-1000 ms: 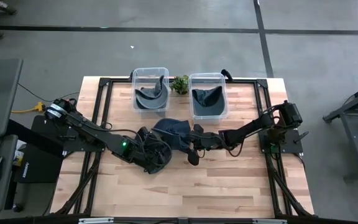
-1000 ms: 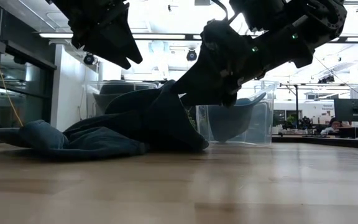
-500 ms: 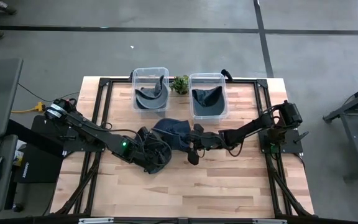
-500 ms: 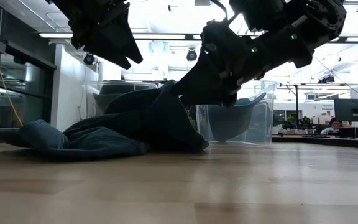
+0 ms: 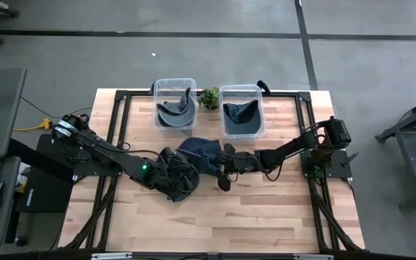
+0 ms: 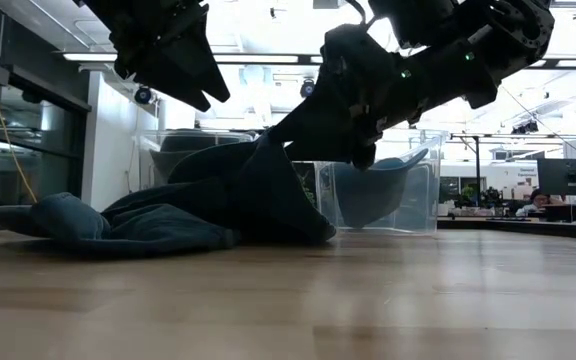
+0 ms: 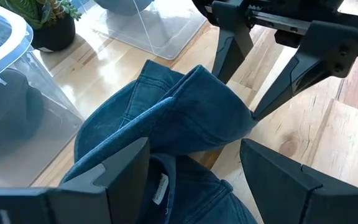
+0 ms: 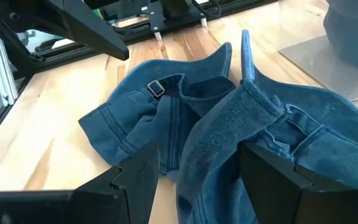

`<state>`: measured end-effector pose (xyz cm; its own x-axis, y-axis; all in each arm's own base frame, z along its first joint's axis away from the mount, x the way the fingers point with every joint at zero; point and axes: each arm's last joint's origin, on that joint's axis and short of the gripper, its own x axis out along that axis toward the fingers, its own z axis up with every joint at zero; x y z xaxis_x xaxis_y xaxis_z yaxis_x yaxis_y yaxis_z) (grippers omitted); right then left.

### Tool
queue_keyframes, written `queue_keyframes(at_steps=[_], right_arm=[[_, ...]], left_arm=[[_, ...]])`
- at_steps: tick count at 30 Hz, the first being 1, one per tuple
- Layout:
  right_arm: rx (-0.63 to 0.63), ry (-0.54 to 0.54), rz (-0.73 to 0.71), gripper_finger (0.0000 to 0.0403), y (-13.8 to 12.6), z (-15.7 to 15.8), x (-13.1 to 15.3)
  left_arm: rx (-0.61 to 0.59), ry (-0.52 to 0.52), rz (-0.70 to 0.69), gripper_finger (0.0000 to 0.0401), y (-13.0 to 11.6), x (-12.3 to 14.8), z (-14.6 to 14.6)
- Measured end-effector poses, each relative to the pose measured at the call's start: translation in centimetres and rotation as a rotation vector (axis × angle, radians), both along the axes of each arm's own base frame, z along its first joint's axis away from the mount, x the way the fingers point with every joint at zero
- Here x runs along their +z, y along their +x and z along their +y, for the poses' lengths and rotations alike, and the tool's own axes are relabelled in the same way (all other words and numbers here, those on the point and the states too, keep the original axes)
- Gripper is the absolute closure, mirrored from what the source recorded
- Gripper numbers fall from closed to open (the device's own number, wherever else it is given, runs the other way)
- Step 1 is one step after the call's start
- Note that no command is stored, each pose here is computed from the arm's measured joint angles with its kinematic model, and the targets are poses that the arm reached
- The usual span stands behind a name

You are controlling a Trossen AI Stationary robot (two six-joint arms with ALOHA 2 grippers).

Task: Pick & Place hat
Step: Put the top blue cap into the right transparent bin

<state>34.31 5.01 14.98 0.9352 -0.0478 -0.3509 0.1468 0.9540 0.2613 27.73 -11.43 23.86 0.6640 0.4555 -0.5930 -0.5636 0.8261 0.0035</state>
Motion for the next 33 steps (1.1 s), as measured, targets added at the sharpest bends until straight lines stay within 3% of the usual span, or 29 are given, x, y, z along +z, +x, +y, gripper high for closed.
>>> queue_keyframes(at_steps=[5, 13, 22, 27, 33], right_arm=[[-0.004, -0.001, -0.001, 0.0194, 0.0, 0.0, 0.0], [0.000, 0.007, 0.048, 0.0194, 1.6, -0.1, -2.4], [-0.004, -0.011, 0.050, 0.0201, 2.1, -0.1, -2.0], [0.001, -0.034, 0.109, 0.0245, 1.9, -0.1, -2.5], [0.027, -0.084, 0.153, 0.0344, 1.6, -0.1, -2.4]], left_arm=[[0.000, 0.000, 0.000, 0.0154, 0.0, 0.0, 0.0], [0.001, -0.008, -0.001, 0.0154, 0.0, 0.0, 0.0], [-0.002, -0.012, 0.002, 0.0154, 0.0, 0.0, 0.0], [-0.005, -0.017, 0.004, 0.0154, 0.0, 0.0, 0.0], [-0.005, -0.018, 0.003, 0.0154, 0.0, 0.0, 0.0]])
